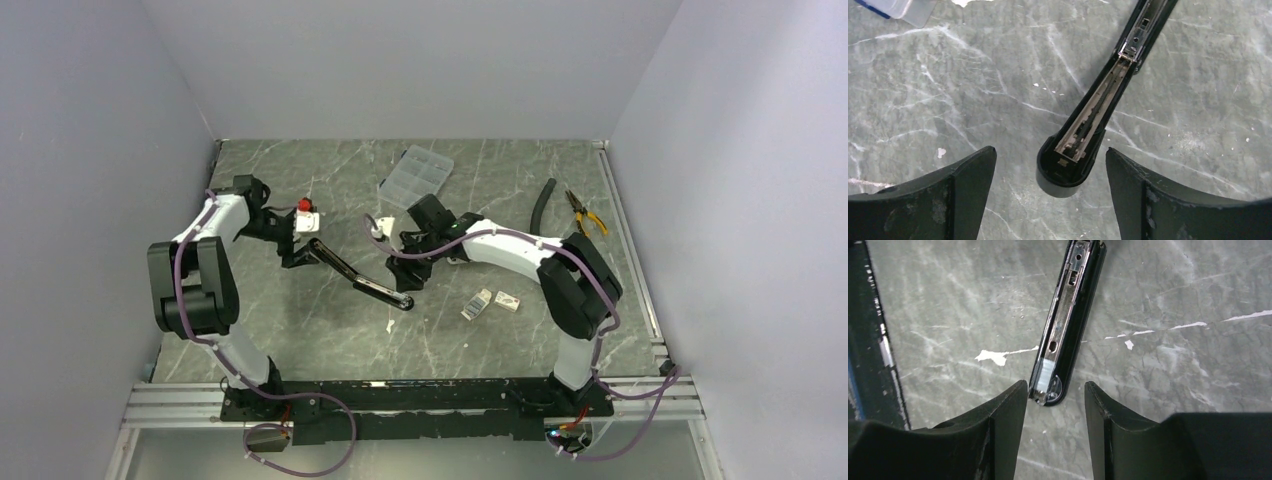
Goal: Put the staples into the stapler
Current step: Close the stapler at the center of the board.
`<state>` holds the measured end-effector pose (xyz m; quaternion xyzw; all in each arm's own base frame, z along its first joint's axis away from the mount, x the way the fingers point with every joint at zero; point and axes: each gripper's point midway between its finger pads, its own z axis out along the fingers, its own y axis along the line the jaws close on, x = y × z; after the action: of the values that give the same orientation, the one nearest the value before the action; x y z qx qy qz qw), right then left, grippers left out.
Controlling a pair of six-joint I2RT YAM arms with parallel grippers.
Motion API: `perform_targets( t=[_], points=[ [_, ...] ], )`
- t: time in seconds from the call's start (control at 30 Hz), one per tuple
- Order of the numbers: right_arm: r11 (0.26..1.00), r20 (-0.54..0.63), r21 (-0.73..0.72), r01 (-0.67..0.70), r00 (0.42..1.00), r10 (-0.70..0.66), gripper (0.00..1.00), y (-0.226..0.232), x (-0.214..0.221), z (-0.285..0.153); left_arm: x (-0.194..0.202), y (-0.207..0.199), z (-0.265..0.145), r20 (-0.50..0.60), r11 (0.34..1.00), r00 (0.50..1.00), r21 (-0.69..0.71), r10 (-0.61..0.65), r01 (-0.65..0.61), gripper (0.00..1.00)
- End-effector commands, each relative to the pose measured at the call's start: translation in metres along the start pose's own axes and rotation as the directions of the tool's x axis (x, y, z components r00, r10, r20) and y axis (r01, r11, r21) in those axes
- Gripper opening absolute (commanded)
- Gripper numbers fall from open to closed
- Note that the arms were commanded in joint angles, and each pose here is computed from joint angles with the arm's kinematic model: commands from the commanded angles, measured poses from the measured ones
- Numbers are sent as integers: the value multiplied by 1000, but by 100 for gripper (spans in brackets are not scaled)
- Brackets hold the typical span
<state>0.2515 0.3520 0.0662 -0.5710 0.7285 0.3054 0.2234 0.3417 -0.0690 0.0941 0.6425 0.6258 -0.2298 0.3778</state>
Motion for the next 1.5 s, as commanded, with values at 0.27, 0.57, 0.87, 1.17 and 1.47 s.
perform_targets(
  t=[0.27, 0.57, 0.87, 1.17, 1.47],
  points=[
    [997, 126, -58, 57, 991, -49, 53, 15, -1, -35, -18, -12, 7, 53, 978, 979, 51, 199, -202, 73],
    [998, 172, -41, 48, 984, -41, 56, 17, 7, -26, -28, -22, 0, 31, 987, 986, 19, 161, -161, 50],
    [994, 160, 107, 30, 986, -47, 59, -8, 17, -16, -37, -42, 4, 18, 996, 996, 7, 93, -93, 32],
    [979, 121, 191, 76, 988, -100, 55, -27, 13, -20, -47, -48, 2, 2, 996, 999, 71, 49, -50, 20],
    [978, 110, 178, 109, 985, -130, 50, -27, 16, -16, -49, -51, -3, -52, 990, 998, 131, -42, 48, 3]
  ],
)
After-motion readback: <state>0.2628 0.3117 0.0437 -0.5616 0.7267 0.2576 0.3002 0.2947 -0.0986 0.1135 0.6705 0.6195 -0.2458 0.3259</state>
